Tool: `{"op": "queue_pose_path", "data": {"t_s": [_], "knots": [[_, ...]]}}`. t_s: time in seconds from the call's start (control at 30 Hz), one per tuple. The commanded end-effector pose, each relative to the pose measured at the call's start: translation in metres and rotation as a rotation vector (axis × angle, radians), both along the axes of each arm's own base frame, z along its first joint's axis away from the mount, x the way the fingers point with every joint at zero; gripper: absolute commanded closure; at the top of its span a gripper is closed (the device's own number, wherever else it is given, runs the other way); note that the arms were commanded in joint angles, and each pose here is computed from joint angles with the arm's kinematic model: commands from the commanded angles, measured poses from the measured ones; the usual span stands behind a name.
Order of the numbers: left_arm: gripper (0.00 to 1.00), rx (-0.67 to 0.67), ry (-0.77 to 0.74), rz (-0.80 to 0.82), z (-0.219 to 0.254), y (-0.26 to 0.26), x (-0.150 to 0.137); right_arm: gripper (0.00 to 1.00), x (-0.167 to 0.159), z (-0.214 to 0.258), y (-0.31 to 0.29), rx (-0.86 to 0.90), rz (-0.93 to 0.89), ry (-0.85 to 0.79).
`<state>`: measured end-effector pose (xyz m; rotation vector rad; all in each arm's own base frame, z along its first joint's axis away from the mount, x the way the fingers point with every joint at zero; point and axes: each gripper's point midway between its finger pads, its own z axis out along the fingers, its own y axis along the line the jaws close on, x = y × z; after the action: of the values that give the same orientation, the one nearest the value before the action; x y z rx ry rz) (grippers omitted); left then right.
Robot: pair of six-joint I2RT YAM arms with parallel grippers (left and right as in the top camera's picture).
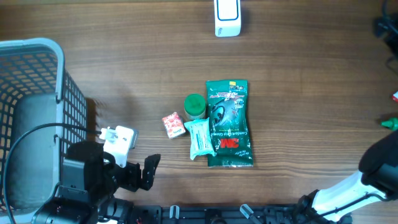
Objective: Scan the item barcode
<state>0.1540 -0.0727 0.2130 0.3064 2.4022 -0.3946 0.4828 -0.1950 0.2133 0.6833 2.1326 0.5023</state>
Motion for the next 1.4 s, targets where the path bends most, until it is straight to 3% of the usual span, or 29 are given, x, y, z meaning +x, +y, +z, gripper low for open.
{"op": "queue_pose_path", "data": {"t_s": [0.0,0.1,0.17,0.27,0.3,0.37,0.47,0.67,0.83,1.2,1.37], "knots": [[0.00,0.008,-0.017,-0.009,0.002,0.001,0.000,0.00,0.002,-0.016,0.131,0.307,0.220,0.140],[0.00,0.008,-0.017,-0.009,0.002,0.001,0.000,0.00,-0.028,-0.044,0.250,0.327,0.373,0.391],[0.00,0.008,-0.017,-0.009,0.002,0.001,0.000,0.00,-0.051,-0.055,0.315,0.355,0.373,0.543],[0.00,0.008,-0.017,-0.009,0.002,0.001,0.000,0.00,-0.087,-0.063,0.392,0.338,0.416,0.669],[0.00,0.008,-0.017,-0.009,0.002,0.001,0.000,0.00,-0.107,-0.076,0.402,0.302,0.258,0.780],[0.00,0.008,-0.017,-0.009,0.002,0.001,0.000,0.00,-0.130,-0.091,0.412,0.216,0.025,0.850],[0.00,0.008,-0.017,-0.009,0.002,0.001,0.000,0.00,-0.143,-0.097,0.452,0.199,0.018,0.824],[0.00,0.008,-0.017,-0.009,0.002,0.001,0.000,0.00,-0.161,-0.160,0.475,0.154,-0.023,0.973],[0.00,0.008,-0.017,-0.009,0.002,0.001,0.000,0.01,-0.154,-0.186,0.490,0.177,-0.003,0.984],[0.00,0.008,-0.017,-0.009,0.002,0.001,0.000,0.00,-0.141,-0.158,0.487,0.019,0.276,0.833],[0.00,0.008,-0.017,-0.009,0.002,0.001,0.000,0.00,-0.142,-0.136,0.501,0.065,0.390,0.789]]}}
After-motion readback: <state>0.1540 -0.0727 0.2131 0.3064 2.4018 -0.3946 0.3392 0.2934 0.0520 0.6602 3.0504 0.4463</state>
